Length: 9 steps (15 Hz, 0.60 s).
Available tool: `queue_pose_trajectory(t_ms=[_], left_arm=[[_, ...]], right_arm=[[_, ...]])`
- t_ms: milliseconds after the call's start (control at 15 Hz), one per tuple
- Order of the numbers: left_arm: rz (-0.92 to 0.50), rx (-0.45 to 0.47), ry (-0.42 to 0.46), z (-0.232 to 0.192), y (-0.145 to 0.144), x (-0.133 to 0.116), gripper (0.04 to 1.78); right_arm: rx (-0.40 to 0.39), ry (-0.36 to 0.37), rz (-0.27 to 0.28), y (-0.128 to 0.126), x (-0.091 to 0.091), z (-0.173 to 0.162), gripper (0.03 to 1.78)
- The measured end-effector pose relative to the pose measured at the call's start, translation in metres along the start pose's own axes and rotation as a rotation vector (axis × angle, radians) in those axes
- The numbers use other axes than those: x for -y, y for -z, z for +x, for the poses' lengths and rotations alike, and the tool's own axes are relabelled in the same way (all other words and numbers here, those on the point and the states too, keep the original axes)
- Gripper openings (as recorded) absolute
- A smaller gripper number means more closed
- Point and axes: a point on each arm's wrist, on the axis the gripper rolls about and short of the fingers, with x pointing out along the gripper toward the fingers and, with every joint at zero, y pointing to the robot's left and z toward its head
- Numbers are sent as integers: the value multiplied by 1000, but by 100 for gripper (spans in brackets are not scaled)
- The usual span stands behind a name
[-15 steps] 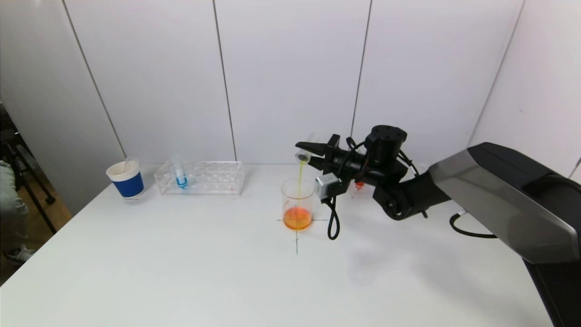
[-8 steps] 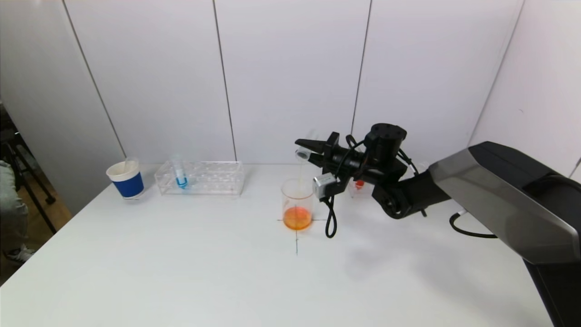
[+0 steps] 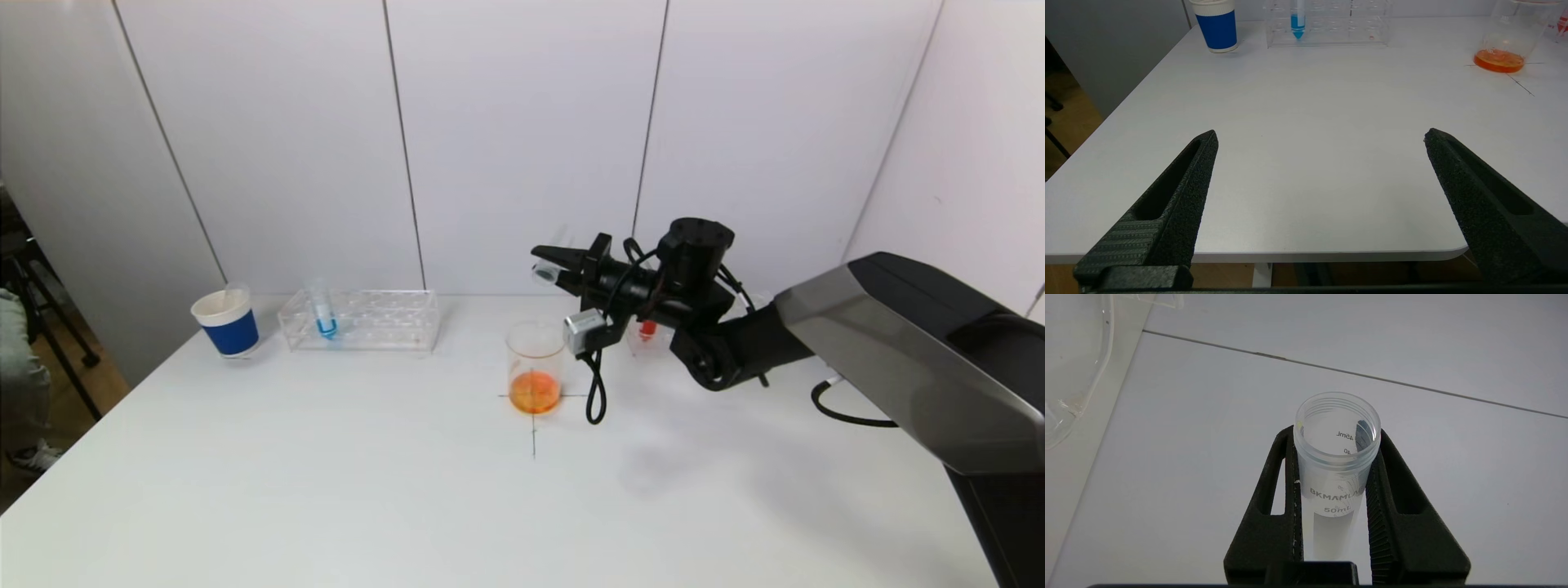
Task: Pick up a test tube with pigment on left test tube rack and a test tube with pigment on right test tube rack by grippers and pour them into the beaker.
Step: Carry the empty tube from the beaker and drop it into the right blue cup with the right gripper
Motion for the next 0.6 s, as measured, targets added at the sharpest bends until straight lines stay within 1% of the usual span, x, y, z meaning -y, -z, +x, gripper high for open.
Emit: queue_pose_trajectory(t_ms=[267,400,467,600], left_arm=[[0,0,0,0,0,0,176],[0,0,0,0,0,0,176],[0,0,0,0,0,0,176],[0,0,-1,0,0,0,176]], right_arm=[[-6,-3,3,-1,0,0,50],[-8,-7,18,-1,-2,0,50],[-6,-10,31,-2,-2,0,50],[-2,-13,97,-5,0,0,50]])
